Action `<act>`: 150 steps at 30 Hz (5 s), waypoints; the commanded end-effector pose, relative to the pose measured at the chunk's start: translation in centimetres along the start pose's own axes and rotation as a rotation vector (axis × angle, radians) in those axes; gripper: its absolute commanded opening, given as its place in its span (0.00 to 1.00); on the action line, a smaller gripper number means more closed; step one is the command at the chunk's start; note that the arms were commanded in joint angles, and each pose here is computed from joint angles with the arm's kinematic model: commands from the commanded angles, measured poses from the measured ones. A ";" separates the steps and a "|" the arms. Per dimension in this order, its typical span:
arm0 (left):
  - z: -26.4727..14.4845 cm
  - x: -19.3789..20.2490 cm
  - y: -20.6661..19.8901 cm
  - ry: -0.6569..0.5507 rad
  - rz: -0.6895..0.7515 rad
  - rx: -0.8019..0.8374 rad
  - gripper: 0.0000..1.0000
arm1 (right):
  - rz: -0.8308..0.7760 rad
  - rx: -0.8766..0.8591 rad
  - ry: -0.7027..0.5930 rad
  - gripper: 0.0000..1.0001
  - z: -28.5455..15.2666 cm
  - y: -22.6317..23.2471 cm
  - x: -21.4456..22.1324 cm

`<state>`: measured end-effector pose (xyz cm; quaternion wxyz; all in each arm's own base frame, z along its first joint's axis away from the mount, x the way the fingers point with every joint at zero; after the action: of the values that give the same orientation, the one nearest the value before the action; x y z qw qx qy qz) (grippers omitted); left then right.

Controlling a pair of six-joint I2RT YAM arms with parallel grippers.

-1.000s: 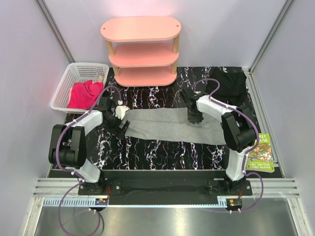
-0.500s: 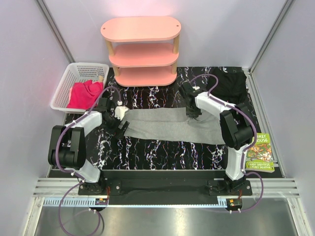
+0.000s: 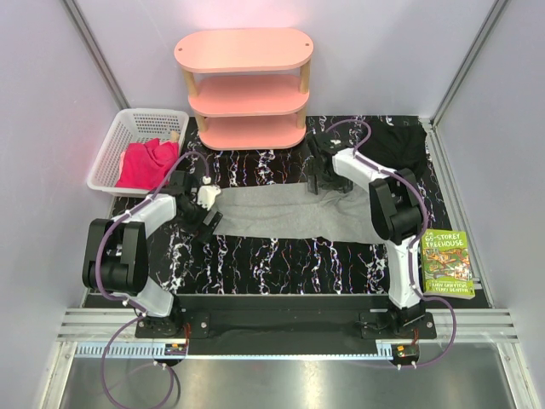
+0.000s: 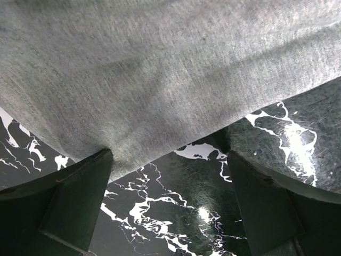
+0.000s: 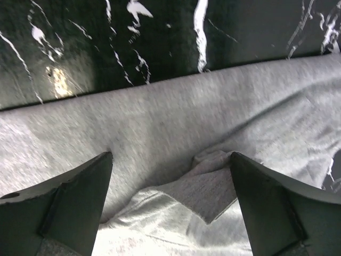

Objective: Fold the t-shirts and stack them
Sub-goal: Fold the tshirt

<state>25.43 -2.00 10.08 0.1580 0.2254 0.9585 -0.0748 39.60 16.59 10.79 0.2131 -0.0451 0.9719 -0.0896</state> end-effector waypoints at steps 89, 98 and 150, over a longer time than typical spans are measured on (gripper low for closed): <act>-3.9 0.4 -0.6 -0.005 -0.028 -0.004 0.99 | 0.509 -0.615 -0.119 1.00 -9.2 -7.1 -5.8; -10.2 -5.9 -3.2 -0.160 0.070 0.056 0.99 | 0.568 -0.451 0.066 1.00 -5.5 -7.2 1.8; -1.6 0.0 -10.2 0.285 0.215 0.331 0.99 | 0.630 -0.498 0.076 1.00 6.3 -9.6 -9.1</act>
<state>21.15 -8.95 12.43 0.0306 0.3436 0.9289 -0.1347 48.65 7.46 11.58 0.1468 0.2290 0.9393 0.2089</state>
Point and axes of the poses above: each gripper's point midway between its finger pads, its own z axis out along the fingers, its own y axis along the line the jaws close on, x = y × z, the point moved 9 cm from there along -z, back along the fingers, and after that the axes turned 8 degrees about -z, right-handed, at the moved point
